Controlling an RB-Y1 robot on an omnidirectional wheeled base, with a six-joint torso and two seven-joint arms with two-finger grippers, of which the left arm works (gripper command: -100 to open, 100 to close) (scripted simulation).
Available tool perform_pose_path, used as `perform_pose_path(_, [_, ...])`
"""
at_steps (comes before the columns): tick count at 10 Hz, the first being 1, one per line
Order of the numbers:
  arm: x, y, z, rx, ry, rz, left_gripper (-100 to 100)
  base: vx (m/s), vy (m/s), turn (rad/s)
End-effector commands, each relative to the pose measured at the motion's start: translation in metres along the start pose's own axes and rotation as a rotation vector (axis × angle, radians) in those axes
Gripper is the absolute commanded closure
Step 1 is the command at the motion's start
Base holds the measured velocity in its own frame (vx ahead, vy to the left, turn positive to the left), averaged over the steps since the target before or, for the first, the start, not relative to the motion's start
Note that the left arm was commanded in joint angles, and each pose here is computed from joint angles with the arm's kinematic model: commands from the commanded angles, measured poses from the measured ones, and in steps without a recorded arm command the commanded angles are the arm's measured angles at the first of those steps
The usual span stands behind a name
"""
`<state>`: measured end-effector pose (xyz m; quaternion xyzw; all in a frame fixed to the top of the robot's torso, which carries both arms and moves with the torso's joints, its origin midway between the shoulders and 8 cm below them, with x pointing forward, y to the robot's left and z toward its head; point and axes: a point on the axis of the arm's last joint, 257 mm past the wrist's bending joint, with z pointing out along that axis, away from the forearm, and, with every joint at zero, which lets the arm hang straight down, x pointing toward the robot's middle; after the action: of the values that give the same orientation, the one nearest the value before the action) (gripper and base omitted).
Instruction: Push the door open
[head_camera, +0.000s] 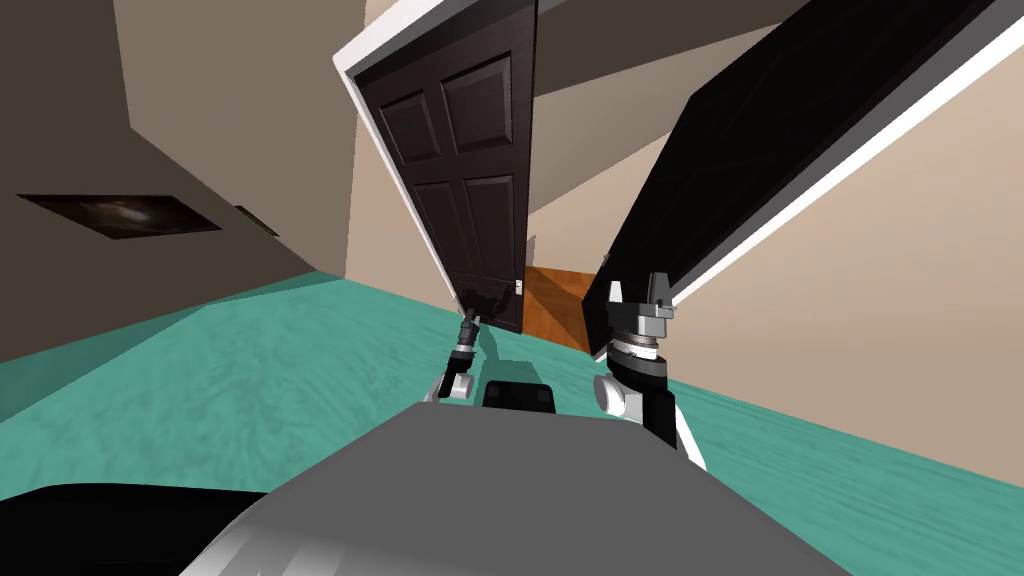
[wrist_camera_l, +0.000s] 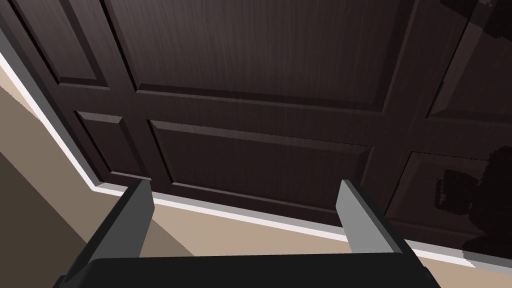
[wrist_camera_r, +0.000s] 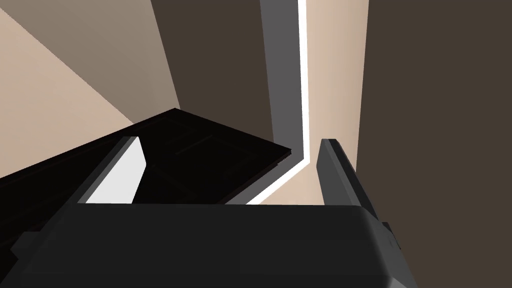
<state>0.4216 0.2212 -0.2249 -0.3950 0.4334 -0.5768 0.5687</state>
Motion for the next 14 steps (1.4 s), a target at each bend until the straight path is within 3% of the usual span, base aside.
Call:
perform_pose_path(1, [0.004, 0.012, -0.0029, -0.022, 0.006, -0.001, -100, 0.096, -0.029, -0.049])
perform_pose_path(14, [0.034, 0.093, -0.0299, -0.181, 0.053, -0.019, -100, 0.103, -0.013, -0.050])
